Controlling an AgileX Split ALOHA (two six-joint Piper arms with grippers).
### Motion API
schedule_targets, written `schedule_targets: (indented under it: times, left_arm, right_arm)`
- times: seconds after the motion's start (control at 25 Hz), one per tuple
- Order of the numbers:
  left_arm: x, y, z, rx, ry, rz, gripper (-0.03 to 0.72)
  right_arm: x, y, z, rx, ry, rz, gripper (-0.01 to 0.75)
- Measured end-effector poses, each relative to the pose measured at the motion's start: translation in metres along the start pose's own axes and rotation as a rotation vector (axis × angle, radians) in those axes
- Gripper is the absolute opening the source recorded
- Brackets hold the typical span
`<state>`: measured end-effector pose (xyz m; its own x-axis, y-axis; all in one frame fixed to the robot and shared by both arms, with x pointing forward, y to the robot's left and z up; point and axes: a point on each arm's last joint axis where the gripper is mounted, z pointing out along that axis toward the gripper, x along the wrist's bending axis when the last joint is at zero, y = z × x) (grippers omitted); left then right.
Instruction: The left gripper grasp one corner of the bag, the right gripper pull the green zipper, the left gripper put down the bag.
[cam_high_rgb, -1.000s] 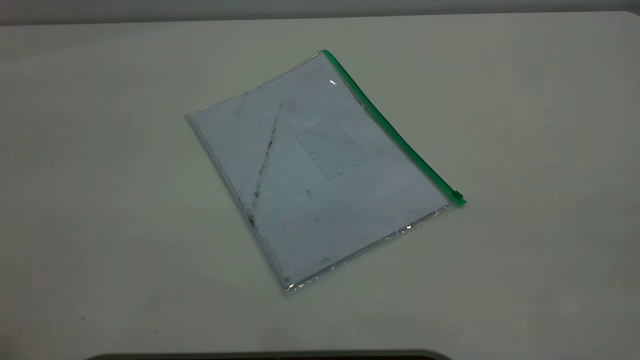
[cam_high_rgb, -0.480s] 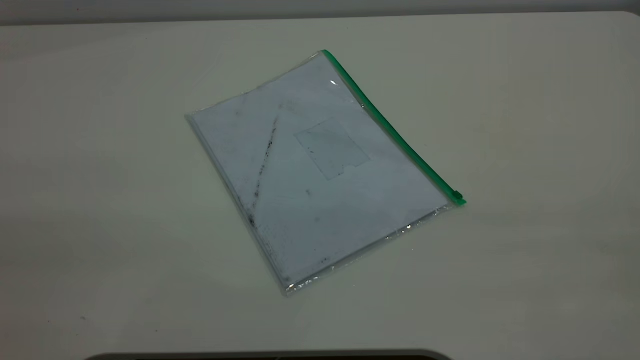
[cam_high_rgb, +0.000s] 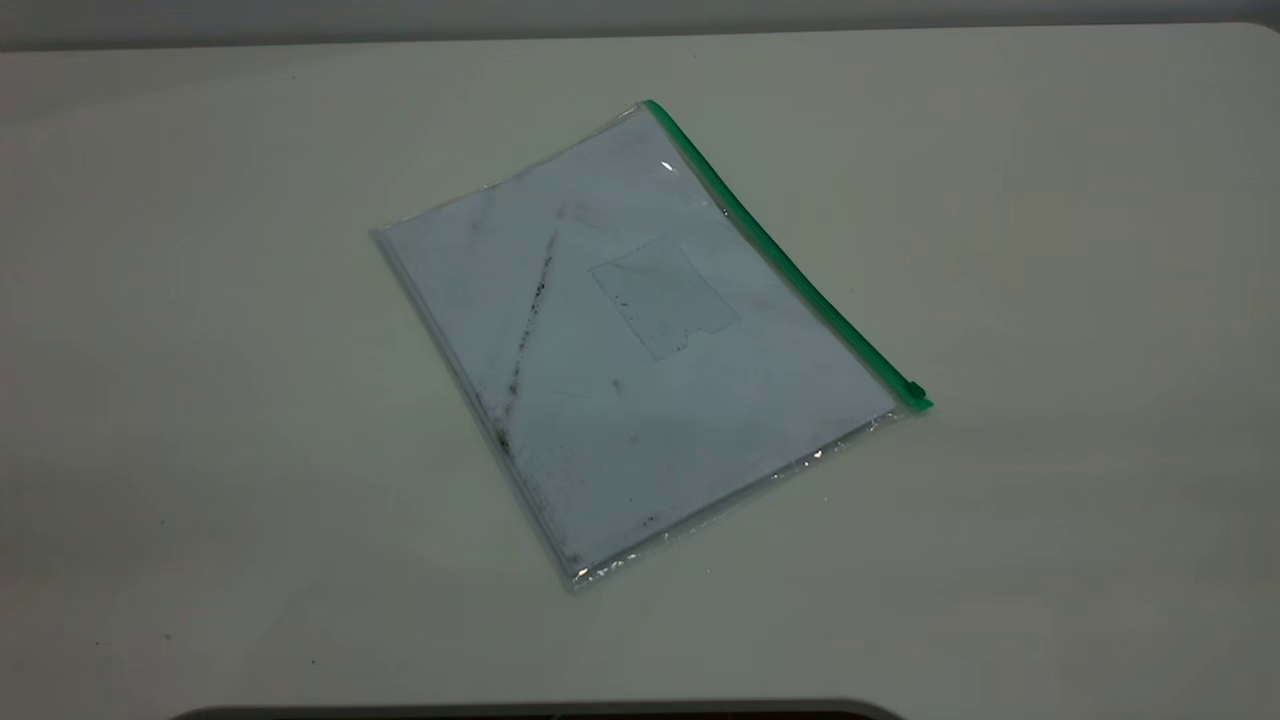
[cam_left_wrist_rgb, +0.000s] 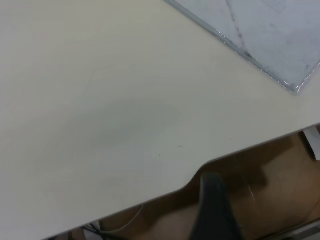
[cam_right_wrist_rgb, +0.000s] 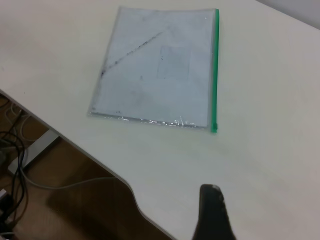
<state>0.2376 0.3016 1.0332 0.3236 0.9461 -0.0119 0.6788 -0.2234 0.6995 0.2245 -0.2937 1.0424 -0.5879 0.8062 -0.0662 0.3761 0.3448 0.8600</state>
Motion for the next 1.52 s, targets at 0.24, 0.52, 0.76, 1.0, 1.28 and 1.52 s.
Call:
schedule_targets:
  times: [0.24, 0.52, 0.76, 1.0, 1.28, 1.52]
  left_arm:
    - [0.000, 0.000, 0.000, -0.001, 0.000, 0.000, 0.590]
    - [-0.003, -0.009, -0.008, -0.091, 0.177, -0.167, 0.590]
    - [-0.005, -0.011, -0.010, -0.115, 0.230, -0.212, 0.590]
    - [-0.005, -0.011, -0.010, -0.115, 0.230, -0.212, 0.590]
    - [-0.005, -0.011, -0.010, -0.115, 0.230, -0.212, 0.590]
    - [-0.005, -0.011, -0.010, -0.115, 0.230, -0.212, 0.590]
  right_arm:
    - [0.000, 0.000, 0.000, 0.000, 0.000, 0.001, 0.562]
    - [0.001, 0.001, 0.001, 0.005, -0.061, 0.037, 0.562]
    - [0.002, 0.002, 0.003, 0.017, -0.228, 0.135, 0.562]
    - [0.002, 0.003, 0.006, 0.029, -0.378, 0.223, 0.561]
    - [0.002, 0.004, 0.007, 0.035, -0.454, 0.268, 0.561]
    - [0.001, 0.004, 0.006, 0.038, -0.466, 0.269, 0.561]
